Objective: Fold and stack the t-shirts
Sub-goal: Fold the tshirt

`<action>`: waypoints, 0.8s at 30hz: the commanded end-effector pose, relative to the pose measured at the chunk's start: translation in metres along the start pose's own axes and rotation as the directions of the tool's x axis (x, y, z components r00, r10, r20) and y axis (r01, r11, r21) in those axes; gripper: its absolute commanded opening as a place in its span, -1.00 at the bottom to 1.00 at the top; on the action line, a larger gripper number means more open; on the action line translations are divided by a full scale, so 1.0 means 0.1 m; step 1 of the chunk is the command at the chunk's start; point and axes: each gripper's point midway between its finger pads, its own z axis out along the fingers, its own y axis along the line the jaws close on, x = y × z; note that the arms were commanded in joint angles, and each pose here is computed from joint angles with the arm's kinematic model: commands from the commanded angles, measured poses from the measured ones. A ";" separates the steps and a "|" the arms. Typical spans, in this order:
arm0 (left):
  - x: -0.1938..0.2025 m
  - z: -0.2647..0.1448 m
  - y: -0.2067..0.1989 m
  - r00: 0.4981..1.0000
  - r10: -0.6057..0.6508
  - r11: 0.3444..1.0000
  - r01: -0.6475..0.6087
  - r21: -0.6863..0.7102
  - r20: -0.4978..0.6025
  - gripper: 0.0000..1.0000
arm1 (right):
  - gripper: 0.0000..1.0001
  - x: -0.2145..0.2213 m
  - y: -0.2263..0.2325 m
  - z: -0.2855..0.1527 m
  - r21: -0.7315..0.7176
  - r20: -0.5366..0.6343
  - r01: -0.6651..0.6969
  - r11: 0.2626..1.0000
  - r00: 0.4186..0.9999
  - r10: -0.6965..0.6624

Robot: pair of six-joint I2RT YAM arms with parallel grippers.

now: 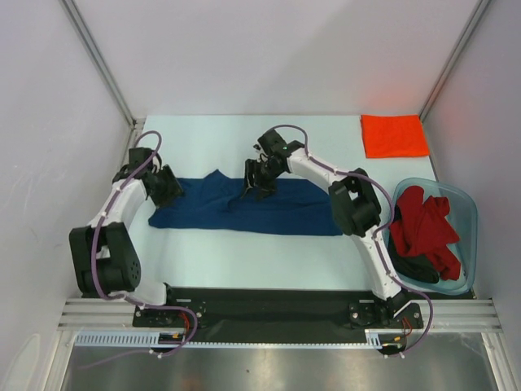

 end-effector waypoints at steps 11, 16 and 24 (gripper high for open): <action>-0.19 0.38 -0.24 0.998 -0.040 0.994 0.044 0.103 -0.041 0.10 | 0.19 -0.45 0.33 0.33 -0.146 0.055 -0.105 0.984 0.992 0.114; -0.15 0.30 -0.19 0.997 -0.075 0.994 0.078 0.071 -0.035 0.11 | 0.08 -0.51 0.28 0.41 -0.152 0.061 -0.137 0.979 0.987 0.148; -0.29 0.13 -0.28 0.995 -0.100 0.991 0.098 0.092 0.017 0.10 | -1.00 -0.51 0.26 0.19 -0.089 0.118 -0.069 0.994 0.990 0.079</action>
